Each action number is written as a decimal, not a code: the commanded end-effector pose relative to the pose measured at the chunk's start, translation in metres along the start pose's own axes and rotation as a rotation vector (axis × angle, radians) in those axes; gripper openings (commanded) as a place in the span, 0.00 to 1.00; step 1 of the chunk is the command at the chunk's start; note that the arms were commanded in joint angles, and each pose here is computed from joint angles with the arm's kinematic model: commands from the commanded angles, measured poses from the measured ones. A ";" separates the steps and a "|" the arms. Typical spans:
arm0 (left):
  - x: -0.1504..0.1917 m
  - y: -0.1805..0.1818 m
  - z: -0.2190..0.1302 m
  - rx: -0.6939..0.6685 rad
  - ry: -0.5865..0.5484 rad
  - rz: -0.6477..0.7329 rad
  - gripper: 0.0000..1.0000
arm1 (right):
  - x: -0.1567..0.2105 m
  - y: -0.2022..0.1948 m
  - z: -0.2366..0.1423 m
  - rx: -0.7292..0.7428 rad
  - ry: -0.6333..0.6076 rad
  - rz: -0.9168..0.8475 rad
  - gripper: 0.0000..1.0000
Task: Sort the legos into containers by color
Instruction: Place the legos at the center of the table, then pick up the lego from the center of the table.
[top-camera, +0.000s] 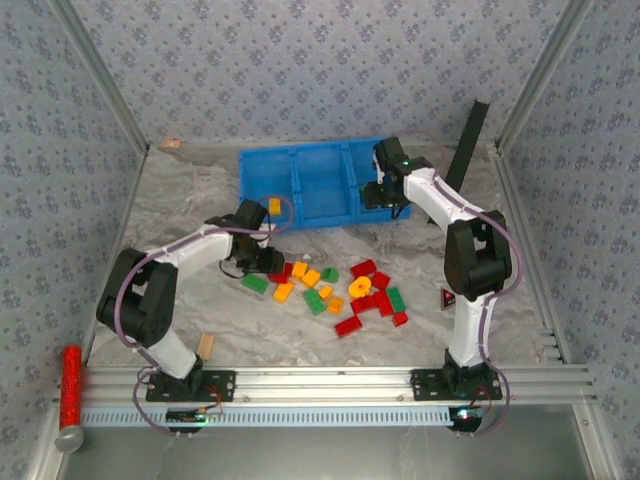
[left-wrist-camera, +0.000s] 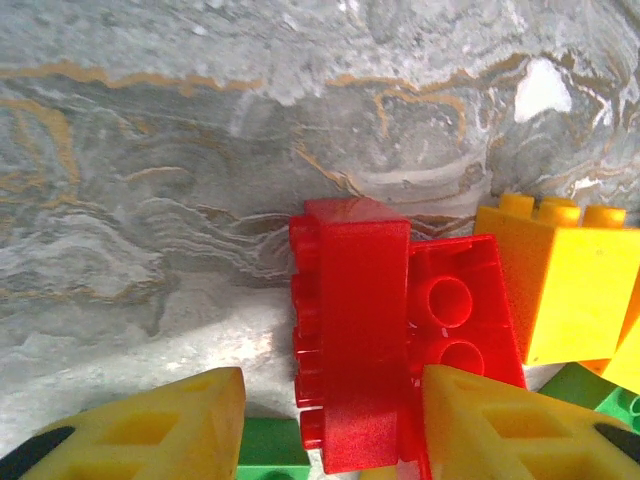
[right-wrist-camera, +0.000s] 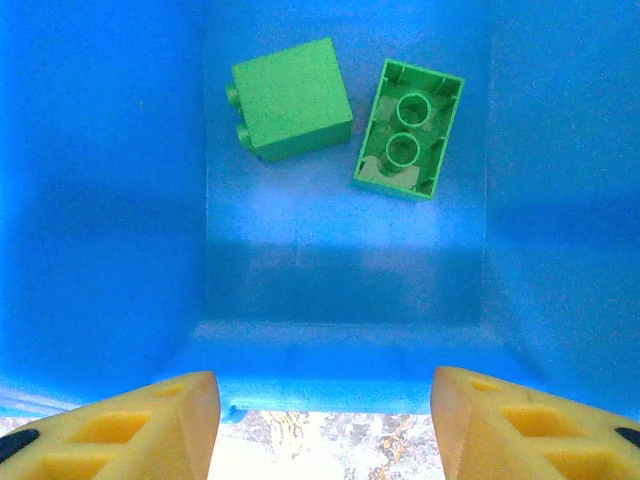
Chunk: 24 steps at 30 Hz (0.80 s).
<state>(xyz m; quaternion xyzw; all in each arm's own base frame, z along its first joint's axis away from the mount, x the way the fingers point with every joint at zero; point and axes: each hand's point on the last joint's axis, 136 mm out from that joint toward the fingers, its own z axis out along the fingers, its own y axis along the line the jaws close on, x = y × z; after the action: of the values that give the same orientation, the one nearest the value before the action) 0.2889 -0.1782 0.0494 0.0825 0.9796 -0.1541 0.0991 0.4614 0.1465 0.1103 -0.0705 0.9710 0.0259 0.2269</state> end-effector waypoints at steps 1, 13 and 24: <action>-0.012 -0.005 -0.017 0.043 -0.072 -0.020 0.53 | 0.005 0.000 -0.010 0.012 0.005 -0.016 0.60; -0.028 -0.005 -0.007 0.039 -0.063 -0.043 0.58 | 0.004 0.006 -0.006 0.004 0.011 -0.024 0.60; -0.044 -0.004 0.009 0.016 -0.028 -0.033 0.57 | 0.005 0.002 -0.014 0.025 0.004 -0.027 0.60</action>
<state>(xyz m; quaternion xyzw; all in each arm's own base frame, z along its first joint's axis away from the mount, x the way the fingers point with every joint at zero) 0.3278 -0.1898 0.0519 0.0632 0.9776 -0.1635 0.1164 0.4576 0.1521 0.1086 -0.0777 0.9712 0.0240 0.2238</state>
